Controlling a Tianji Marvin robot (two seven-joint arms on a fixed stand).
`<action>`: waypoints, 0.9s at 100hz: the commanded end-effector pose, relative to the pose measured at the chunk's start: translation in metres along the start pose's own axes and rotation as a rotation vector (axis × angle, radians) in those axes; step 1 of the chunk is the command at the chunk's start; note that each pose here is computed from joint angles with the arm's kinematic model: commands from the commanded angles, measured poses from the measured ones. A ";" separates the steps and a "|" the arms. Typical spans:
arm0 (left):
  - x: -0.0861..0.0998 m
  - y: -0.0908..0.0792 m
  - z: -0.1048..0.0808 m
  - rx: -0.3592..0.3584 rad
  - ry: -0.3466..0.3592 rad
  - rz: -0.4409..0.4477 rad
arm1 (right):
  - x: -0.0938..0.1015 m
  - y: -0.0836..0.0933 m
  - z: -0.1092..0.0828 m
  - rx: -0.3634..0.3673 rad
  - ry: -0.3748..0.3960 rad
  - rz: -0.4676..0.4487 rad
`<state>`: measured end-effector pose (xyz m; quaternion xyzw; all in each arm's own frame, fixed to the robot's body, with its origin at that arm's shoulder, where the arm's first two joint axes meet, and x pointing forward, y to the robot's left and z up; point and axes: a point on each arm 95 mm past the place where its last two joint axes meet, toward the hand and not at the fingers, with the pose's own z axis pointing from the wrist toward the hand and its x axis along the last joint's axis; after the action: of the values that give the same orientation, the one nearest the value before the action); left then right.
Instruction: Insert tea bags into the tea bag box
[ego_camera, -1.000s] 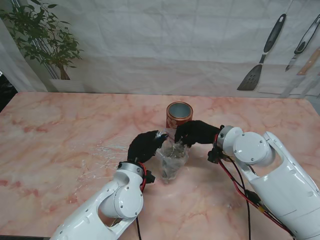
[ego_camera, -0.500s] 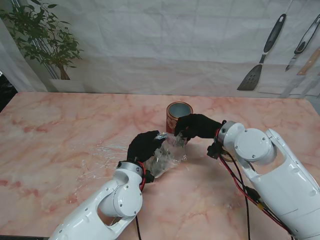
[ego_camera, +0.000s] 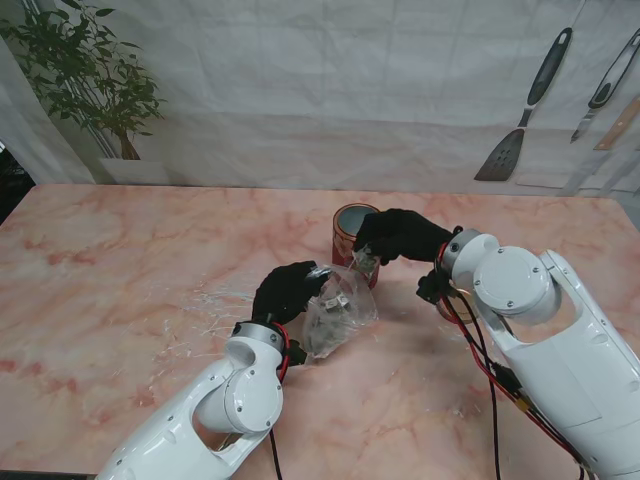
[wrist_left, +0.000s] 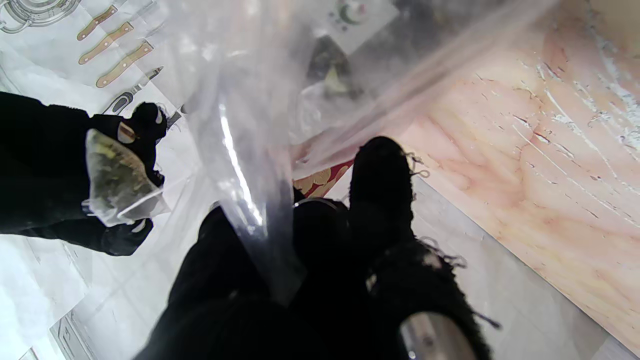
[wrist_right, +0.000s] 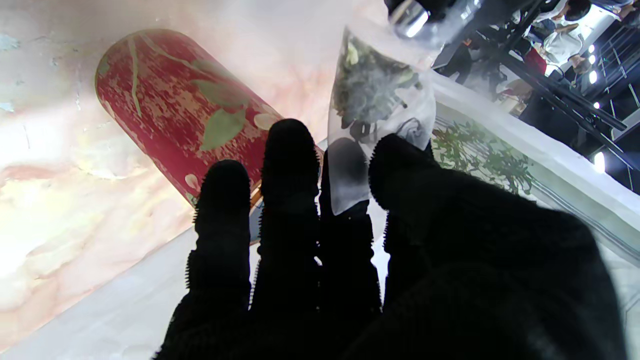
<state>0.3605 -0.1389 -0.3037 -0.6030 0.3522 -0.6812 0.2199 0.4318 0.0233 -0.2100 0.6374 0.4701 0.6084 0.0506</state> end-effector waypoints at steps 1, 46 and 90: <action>0.002 0.000 0.000 -0.011 0.002 -0.008 | 0.009 0.005 -0.002 -0.016 0.013 -0.007; 0.002 0.000 -0.002 -0.007 0.005 -0.005 | 0.016 0.027 -0.002 -0.115 -0.047 0.042; -0.001 0.001 -0.003 -0.032 0.002 -0.003 | -0.005 0.045 0.018 -0.298 -0.160 0.119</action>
<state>0.3587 -0.1371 -0.3066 -0.6054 0.3575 -0.6773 0.2166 0.4667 0.0052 -0.1836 0.6877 0.3274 0.6311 0.1474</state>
